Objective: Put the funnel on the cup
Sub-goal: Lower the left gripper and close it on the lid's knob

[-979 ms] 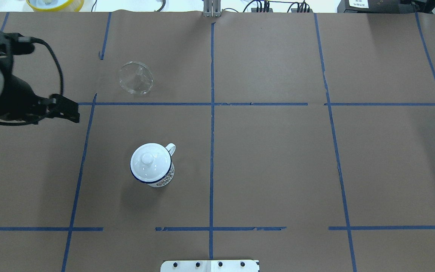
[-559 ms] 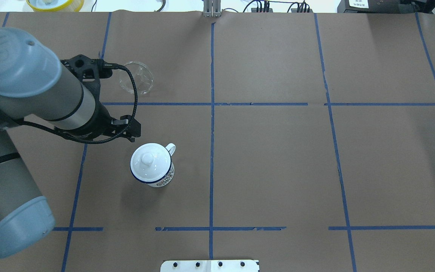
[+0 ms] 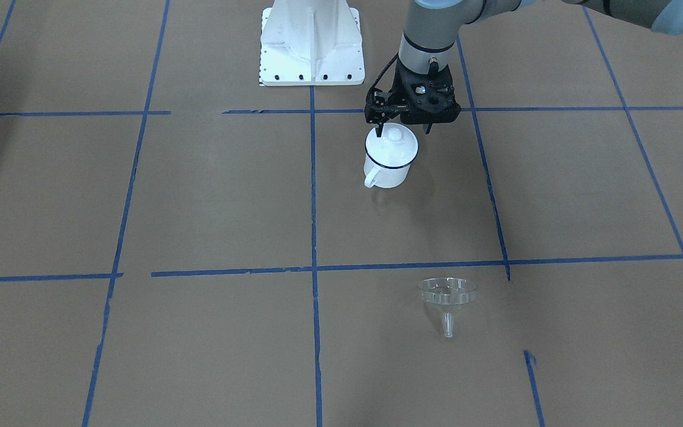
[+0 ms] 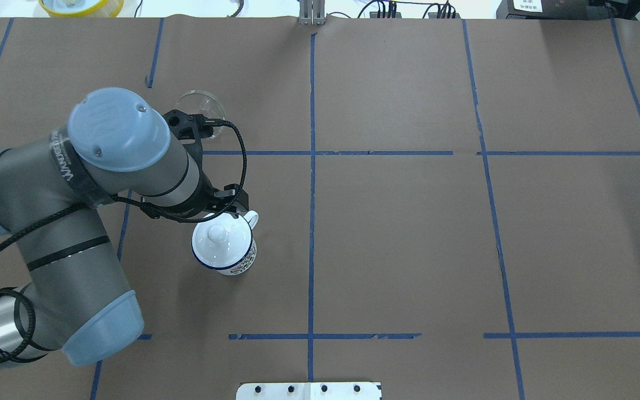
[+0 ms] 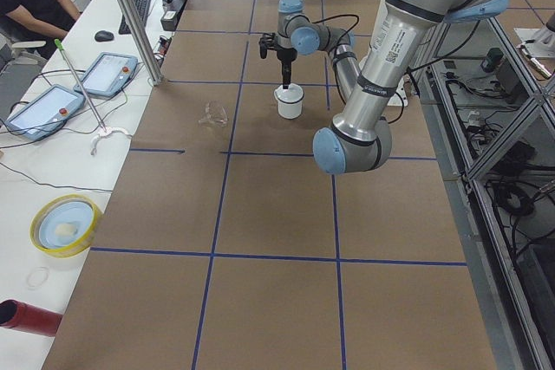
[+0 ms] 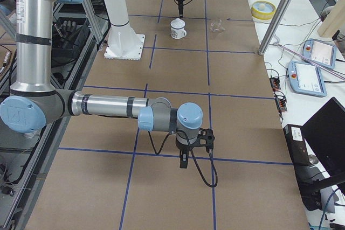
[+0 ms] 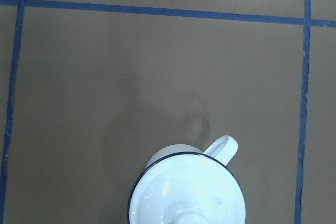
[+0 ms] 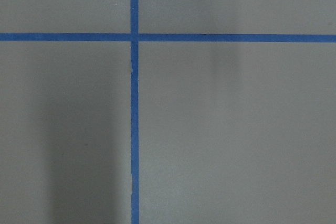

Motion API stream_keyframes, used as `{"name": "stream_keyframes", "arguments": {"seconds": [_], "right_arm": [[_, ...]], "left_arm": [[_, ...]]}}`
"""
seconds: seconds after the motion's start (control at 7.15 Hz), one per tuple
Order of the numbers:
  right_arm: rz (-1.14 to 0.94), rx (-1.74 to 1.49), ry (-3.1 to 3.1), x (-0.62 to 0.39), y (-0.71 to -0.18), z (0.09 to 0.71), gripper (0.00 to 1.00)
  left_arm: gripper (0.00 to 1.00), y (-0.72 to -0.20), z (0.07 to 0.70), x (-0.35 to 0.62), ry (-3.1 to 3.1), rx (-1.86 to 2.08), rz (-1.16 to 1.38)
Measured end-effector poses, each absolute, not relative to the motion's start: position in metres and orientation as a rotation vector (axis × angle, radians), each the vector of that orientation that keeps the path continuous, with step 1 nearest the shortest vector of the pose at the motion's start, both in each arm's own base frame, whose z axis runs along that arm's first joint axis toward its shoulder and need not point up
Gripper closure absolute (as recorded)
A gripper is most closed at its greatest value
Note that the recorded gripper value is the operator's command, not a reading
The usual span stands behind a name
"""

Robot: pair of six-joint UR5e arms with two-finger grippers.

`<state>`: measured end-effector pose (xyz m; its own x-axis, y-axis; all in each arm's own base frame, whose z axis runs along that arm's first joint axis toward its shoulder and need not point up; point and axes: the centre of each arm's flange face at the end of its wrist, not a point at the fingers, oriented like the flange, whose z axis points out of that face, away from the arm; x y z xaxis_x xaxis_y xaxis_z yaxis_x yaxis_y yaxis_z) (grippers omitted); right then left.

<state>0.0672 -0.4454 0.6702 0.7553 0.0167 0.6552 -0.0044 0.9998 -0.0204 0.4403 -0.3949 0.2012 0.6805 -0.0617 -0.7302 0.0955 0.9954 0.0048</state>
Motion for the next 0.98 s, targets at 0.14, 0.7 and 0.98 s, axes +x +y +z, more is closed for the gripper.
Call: {"name": "stream_keyframes", "arguments": {"seconds": [0.14, 0.7, 0.98], "right_arm": [[0.011, -0.018, -0.715, 0.0672, -0.4454, 0.6701, 0.0], [0.011, -0.018, -0.715, 0.0671, -0.4454, 0.6701, 0.0], [0.011, -0.018, -0.715, 0.0672, -0.4454, 0.6702, 0.0]], "left_arm": [[0.18, -0.3958, 0.2076, 0.4486, 0.812, 0.047, -0.087], [0.26, -0.3945, 0.2151, 0.4514, 0.807, 0.044, -0.085], [0.27, -0.3923, 0.216, 0.4498, 0.807, 0.04, -0.083]]}}
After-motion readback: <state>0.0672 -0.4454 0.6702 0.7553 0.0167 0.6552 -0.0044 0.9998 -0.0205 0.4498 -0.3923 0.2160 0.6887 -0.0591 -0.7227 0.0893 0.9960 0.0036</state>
